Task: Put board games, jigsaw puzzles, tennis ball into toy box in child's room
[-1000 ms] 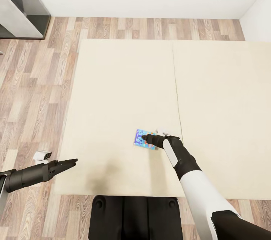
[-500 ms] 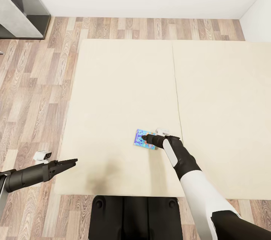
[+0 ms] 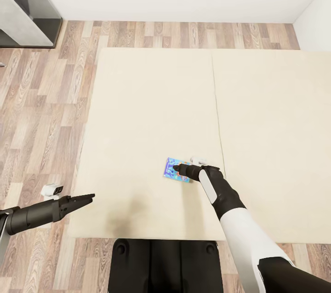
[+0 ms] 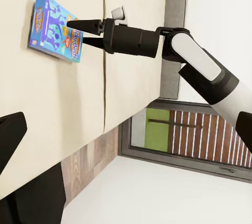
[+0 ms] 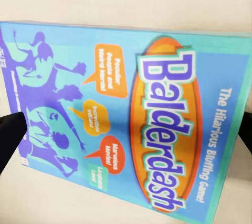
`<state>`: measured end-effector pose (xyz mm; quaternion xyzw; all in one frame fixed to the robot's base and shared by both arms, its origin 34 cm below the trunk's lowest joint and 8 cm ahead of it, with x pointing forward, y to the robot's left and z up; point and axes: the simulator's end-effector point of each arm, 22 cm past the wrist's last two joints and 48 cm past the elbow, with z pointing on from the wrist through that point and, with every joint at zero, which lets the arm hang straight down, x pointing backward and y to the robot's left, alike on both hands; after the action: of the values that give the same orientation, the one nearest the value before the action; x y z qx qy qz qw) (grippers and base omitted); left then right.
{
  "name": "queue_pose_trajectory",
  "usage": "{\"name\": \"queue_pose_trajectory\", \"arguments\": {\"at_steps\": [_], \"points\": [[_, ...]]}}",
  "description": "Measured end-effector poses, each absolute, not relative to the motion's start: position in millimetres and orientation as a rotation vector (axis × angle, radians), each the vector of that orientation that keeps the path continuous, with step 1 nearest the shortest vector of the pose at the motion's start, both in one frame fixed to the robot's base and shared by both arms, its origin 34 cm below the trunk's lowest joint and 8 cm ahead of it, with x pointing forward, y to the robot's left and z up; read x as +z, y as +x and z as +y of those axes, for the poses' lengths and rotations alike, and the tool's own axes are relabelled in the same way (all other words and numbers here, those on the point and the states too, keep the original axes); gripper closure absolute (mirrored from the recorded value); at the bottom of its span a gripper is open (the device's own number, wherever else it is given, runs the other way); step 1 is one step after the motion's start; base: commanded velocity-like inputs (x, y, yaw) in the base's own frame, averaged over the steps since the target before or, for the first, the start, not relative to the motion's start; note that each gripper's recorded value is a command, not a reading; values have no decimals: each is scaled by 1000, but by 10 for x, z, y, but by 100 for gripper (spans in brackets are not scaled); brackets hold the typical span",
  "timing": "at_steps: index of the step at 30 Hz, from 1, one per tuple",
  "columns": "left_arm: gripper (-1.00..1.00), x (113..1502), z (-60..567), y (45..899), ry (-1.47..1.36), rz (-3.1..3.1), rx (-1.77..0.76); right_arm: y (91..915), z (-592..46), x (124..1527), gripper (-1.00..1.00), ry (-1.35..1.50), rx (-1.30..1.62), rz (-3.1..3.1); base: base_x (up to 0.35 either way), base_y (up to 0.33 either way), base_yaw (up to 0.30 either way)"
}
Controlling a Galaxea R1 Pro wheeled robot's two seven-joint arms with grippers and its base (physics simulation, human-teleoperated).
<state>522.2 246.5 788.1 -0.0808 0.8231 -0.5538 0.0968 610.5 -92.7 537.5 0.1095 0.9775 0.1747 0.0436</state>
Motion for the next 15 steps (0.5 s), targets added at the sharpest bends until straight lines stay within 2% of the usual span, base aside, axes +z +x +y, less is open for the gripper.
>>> {"name": "queue_pose_trajectory", "arguments": {"at_steps": [6,15], "points": [[-100,7881,2466,5222,-240,2438,-1640,6105,-926,5375,-100,335,534,2988,0,6,0],[-100,7881,2464,5221,-239,2438,-1640,6105,-927,5375,-100,335,534,2989,0,65,0]]}}
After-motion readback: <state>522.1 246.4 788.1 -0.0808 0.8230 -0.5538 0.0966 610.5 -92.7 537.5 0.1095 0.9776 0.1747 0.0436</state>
